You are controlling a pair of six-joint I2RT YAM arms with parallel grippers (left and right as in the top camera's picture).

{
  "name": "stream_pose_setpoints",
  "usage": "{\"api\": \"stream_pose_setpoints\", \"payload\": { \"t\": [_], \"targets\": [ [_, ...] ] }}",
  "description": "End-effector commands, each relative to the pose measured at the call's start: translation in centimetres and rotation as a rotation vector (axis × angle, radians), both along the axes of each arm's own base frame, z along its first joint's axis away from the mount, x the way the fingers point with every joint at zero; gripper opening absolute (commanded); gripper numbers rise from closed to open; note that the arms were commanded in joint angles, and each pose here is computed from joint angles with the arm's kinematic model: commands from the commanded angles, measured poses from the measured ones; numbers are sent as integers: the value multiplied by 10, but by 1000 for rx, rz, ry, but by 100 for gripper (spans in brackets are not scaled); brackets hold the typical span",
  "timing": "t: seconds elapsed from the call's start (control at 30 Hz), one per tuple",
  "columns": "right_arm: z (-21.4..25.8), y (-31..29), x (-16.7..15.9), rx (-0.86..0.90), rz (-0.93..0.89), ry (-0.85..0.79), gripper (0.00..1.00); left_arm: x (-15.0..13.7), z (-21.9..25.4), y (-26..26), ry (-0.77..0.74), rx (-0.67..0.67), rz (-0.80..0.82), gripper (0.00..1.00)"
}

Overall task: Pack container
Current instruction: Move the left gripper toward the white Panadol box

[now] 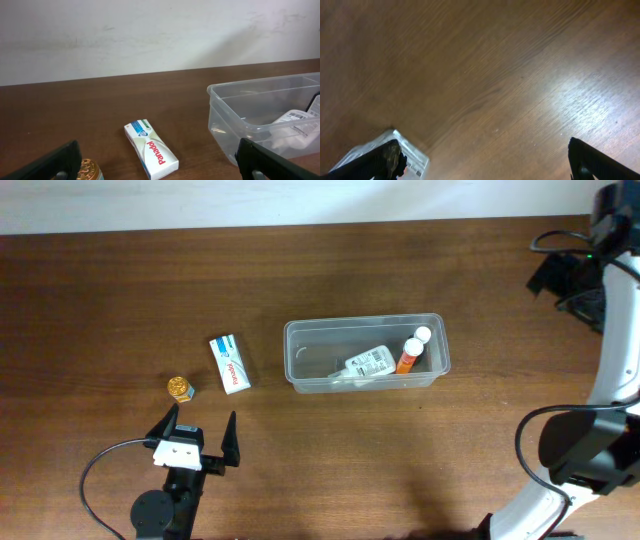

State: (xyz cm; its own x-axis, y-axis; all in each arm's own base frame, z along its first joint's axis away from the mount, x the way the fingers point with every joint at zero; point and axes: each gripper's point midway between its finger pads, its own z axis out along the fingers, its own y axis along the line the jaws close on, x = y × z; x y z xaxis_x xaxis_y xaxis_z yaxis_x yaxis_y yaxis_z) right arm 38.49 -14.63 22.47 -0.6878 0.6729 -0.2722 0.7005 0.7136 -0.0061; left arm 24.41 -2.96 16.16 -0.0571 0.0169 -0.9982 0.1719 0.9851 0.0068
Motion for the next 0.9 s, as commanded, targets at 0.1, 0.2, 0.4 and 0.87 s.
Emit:
{"api": "stream_pose_setpoints", "payload": {
  "t": [0.1, 0.2, 0.4, 0.87],
  "targets": [
    [10, -14, -5, -17, -50, -29, 98, -1, 0, -1, -3, 13, -11, 99],
    [10, -14, -5, -17, -49, -29, 98, -1, 1, -1, -6, 13, -10, 99],
    [10, -14, -5, -17, -49, -29, 98, 0, 0, 3, -2, 14, 15, 99],
    [10, -14, -5, -18, -49, -29, 98, -19, 96, -27, -272, 9, -165, 99]
  ]
}}
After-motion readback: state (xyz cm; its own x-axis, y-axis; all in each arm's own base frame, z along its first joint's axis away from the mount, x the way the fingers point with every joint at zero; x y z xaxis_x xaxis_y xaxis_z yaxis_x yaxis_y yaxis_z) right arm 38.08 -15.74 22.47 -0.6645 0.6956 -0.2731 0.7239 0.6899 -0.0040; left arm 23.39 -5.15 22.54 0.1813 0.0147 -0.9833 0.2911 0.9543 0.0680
